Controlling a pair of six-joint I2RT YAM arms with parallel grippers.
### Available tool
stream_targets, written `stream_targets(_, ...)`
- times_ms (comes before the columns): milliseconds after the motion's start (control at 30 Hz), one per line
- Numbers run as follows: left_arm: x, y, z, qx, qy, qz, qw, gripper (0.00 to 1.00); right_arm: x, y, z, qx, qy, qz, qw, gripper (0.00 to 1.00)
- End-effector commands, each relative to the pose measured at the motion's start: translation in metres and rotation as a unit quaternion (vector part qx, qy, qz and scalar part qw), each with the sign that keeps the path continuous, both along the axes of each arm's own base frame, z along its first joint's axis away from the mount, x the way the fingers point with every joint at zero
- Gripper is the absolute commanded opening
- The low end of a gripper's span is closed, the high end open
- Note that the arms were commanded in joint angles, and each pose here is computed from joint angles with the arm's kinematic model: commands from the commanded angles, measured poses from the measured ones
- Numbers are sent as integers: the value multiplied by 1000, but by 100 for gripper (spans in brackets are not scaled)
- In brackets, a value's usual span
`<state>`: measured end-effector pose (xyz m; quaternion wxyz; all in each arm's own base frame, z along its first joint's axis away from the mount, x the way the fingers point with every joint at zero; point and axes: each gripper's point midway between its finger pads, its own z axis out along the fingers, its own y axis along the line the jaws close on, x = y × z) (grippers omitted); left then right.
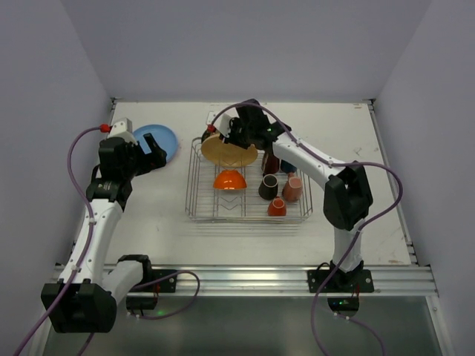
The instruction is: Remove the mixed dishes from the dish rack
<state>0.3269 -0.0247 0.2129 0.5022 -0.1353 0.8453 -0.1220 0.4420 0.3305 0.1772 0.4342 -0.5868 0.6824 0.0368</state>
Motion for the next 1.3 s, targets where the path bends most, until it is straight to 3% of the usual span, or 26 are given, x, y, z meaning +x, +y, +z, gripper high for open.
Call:
stream_targets(0,4,-4,5,8,-15,-21,1000,100,-1,7,24,18,-50,27,998,20)
stream_targets(67,3,-4,4,9,-13,-21,1000,100,-1,6,26,21,-60,29,998,19)
stream_targets(133,3,-3,3,10,-13,-20,1000,100,-3,7,28,12,-68,48,996,8)
stream_targets(433,3,-4,4,10,-14,-23,1000,100,-13,8,46,28,-113,85,990,2)
stream_targets(1267,-2,-6,12,11,-30,-29,999,100,-47,-7,121,79,-152,88,981,0)
